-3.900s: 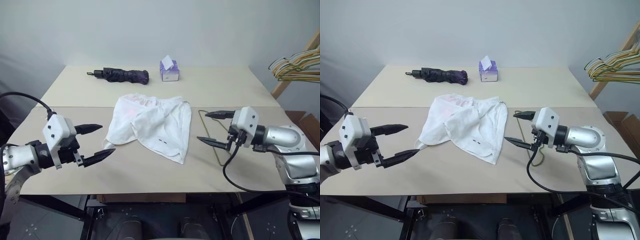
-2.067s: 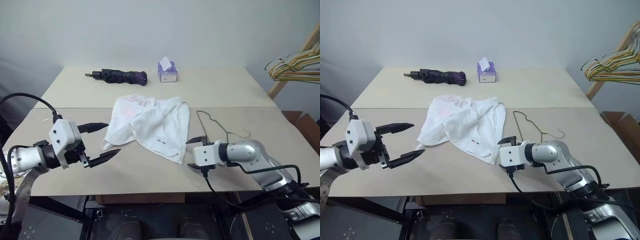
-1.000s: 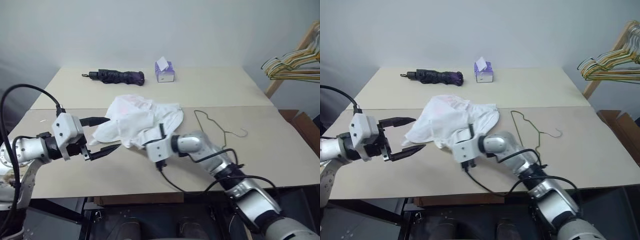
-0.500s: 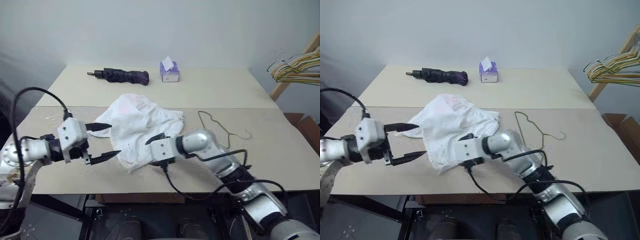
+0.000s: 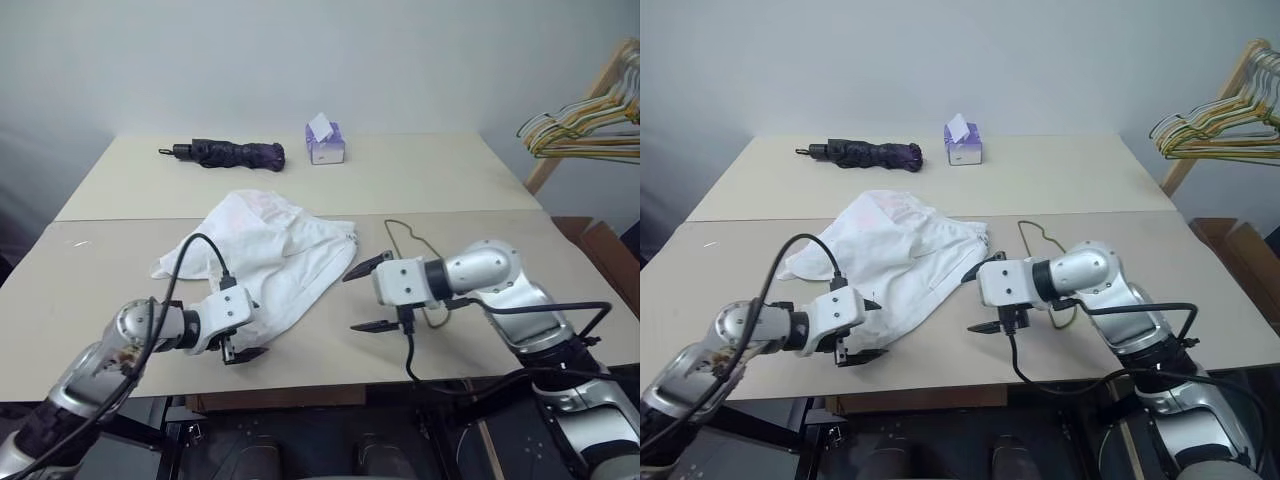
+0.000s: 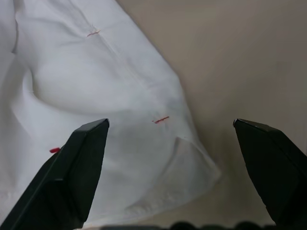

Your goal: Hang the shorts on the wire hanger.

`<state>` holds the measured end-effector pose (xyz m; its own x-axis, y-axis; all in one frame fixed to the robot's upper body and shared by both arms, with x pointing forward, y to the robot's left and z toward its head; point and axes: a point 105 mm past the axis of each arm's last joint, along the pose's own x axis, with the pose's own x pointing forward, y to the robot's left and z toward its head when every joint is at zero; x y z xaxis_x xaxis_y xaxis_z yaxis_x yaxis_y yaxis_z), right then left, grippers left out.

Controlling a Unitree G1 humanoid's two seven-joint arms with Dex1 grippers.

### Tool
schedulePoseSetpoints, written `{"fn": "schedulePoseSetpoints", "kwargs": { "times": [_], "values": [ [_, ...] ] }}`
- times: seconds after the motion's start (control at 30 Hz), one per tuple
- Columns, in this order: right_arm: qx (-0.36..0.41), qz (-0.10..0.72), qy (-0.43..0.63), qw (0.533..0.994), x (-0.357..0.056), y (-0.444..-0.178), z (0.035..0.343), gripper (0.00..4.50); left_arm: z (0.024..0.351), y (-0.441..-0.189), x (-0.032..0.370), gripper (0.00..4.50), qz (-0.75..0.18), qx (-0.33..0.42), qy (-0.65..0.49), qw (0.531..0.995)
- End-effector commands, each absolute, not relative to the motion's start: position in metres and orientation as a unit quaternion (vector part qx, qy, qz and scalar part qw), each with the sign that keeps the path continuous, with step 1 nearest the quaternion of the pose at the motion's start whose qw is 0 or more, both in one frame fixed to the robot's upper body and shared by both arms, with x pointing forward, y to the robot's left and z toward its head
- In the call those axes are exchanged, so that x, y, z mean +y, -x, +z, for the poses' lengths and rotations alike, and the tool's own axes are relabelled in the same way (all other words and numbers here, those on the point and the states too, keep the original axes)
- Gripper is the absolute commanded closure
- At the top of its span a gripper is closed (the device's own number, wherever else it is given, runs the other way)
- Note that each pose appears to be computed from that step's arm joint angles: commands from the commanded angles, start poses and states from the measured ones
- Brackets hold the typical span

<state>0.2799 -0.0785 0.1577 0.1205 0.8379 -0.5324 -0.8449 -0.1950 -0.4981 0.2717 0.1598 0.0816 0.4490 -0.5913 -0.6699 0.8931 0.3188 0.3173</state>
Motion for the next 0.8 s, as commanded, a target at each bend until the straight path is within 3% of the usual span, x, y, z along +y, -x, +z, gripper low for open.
{"fn": "schedulePoseSetpoints", "kwargs": {
  "times": [0.03,0.17,0.53,0.8],
  "values": [
    [-0.030,0.670,0.391,0.630,-0.078,-0.275,0.178,0.05,0.077,-0.280,0.164,0.00,-0.454,0.235,-0.365,0.778],
    [-0.034,0.667,0.390,0.634,-0.078,-0.275,0.181,0.00,0.072,-0.282,0.165,0.91,-0.460,0.246,-0.368,0.769],
    [-0.036,0.655,0.390,0.646,-0.077,-0.280,0.178,0.00,0.077,-0.288,0.177,4.42,-0.449,0.235,-0.377,0.775],
    [-0.054,0.618,0.407,0.670,-0.070,-0.295,0.168,0.00,0.102,-0.276,0.188,4.47,-0.499,0.199,-0.359,0.763]
  ]
}}
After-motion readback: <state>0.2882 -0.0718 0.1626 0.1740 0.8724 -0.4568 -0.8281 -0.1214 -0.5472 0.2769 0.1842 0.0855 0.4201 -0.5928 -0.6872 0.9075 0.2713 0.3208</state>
